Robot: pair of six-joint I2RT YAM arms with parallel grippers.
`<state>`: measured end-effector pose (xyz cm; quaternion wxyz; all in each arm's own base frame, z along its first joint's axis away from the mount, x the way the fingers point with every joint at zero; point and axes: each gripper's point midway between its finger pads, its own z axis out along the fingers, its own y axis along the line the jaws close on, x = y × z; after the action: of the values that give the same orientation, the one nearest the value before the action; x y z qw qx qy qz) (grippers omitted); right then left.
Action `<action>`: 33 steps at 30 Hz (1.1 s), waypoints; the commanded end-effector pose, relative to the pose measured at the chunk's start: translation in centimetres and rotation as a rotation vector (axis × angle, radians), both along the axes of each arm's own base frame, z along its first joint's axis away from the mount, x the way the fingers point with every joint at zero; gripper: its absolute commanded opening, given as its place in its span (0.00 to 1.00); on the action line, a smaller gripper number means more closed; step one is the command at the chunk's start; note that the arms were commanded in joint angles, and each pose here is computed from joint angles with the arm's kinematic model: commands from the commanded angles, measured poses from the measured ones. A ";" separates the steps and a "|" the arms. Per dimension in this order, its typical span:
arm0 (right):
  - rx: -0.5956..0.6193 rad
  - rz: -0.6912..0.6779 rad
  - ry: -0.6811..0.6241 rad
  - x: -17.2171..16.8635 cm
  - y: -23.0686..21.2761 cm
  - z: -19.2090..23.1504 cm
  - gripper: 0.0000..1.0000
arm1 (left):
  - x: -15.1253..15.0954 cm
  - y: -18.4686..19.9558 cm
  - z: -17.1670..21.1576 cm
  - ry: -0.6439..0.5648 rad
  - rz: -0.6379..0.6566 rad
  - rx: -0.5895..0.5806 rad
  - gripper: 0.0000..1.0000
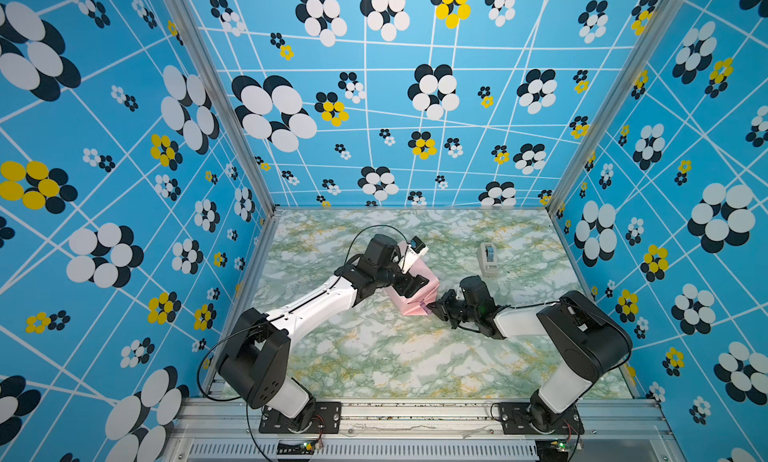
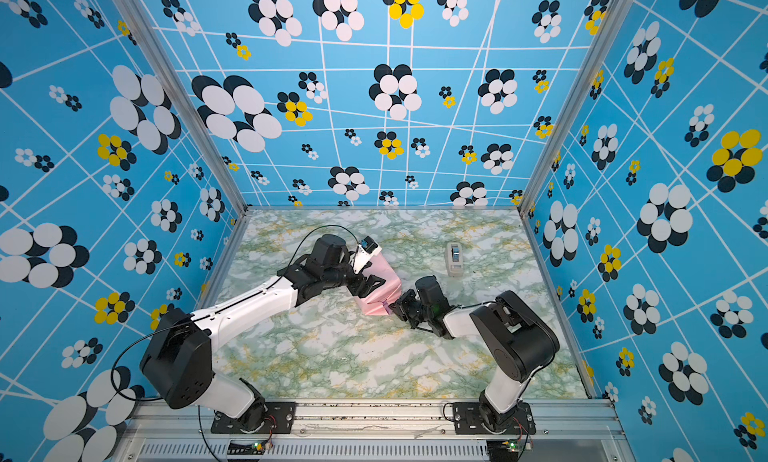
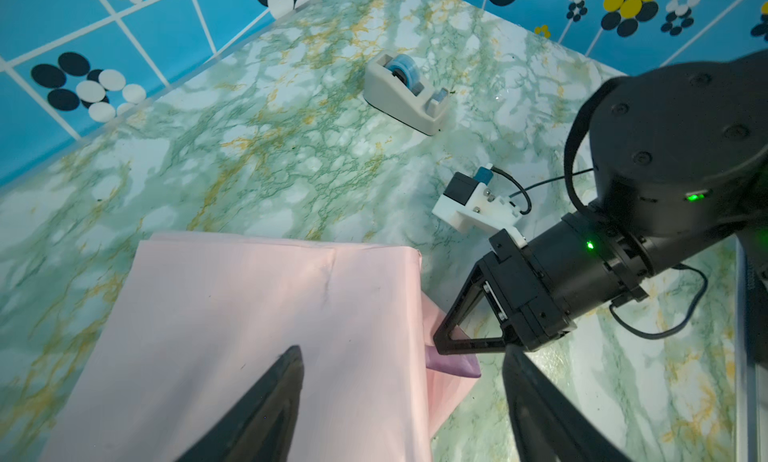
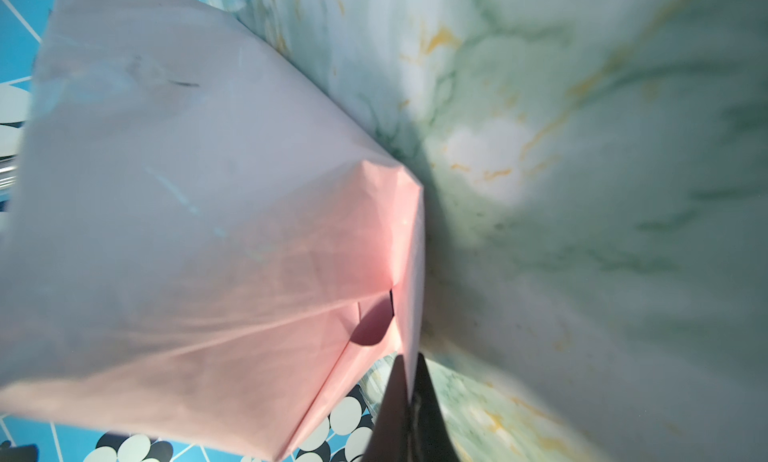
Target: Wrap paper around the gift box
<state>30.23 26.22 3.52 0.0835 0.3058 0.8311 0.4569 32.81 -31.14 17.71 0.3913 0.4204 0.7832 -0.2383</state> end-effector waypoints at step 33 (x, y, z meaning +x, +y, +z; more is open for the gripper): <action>-0.019 0.009 -0.018 0.0 0.0 0.8 0.00 | 1.0 -2.8 -7.0 0.103 -0.013 0.236 0.50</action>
<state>29.95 26.05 3.43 0.0799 0.3071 0.8345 0.4505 34.12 -34.07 9.73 0.2952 0.4500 0.8240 -0.1772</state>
